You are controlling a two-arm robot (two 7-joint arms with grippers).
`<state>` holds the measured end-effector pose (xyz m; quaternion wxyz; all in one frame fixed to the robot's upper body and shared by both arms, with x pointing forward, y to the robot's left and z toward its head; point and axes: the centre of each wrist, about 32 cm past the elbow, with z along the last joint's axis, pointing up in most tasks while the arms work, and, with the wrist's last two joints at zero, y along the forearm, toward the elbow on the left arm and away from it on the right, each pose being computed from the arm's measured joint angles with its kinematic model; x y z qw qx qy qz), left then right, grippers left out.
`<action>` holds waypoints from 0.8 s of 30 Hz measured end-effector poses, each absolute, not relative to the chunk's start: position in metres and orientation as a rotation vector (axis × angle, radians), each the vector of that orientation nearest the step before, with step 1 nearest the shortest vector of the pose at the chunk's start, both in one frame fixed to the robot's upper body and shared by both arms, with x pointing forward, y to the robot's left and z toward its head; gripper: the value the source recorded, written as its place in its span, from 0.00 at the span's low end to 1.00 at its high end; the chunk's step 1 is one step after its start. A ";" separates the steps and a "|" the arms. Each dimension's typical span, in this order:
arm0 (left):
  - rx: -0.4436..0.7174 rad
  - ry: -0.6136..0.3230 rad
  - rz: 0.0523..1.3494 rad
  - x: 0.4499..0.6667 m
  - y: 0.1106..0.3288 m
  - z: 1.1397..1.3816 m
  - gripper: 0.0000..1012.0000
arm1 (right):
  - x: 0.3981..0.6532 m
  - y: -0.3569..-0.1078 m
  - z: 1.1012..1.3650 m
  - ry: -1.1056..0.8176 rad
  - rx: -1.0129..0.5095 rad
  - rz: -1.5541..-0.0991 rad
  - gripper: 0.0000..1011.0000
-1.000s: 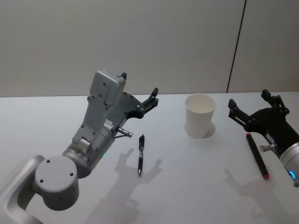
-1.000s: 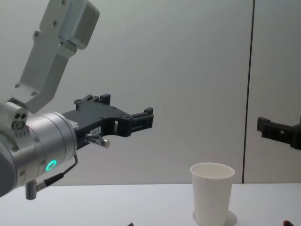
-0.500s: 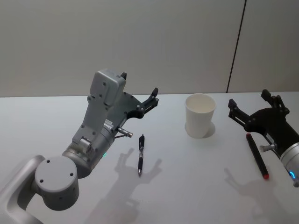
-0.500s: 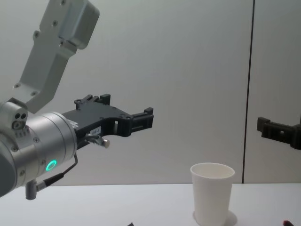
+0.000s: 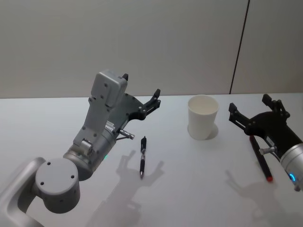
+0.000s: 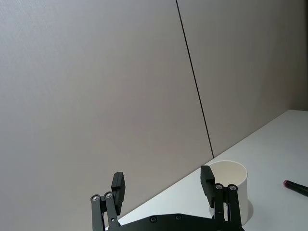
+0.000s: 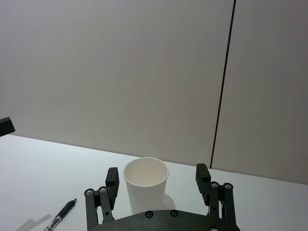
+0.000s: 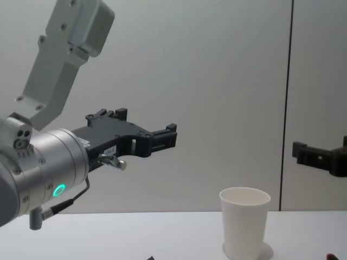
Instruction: Place the pen into the pen holder.
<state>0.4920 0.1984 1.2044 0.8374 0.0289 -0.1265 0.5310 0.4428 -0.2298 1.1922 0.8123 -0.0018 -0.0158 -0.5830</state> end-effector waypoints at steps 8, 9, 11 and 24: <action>0.061 -0.268 1.124 0.492 0.198 1.204 0.99 | 0.444 -0.224 1.199 0.017 -0.057 -1.275 0.99; 0.061 -0.268 1.124 0.492 0.198 1.204 0.99 | 0.444 -0.224 1.200 0.019 -0.059 -1.277 0.99; 0.061 -0.268 1.124 0.492 0.198 1.204 0.99 | 0.445 -0.224 1.202 0.034 -0.077 -1.288 0.99; 0.061 -0.268 1.124 0.492 0.198 1.204 0.99 | 0.457 -0.226 1.214 0.100 -0.195 -1.353 0.99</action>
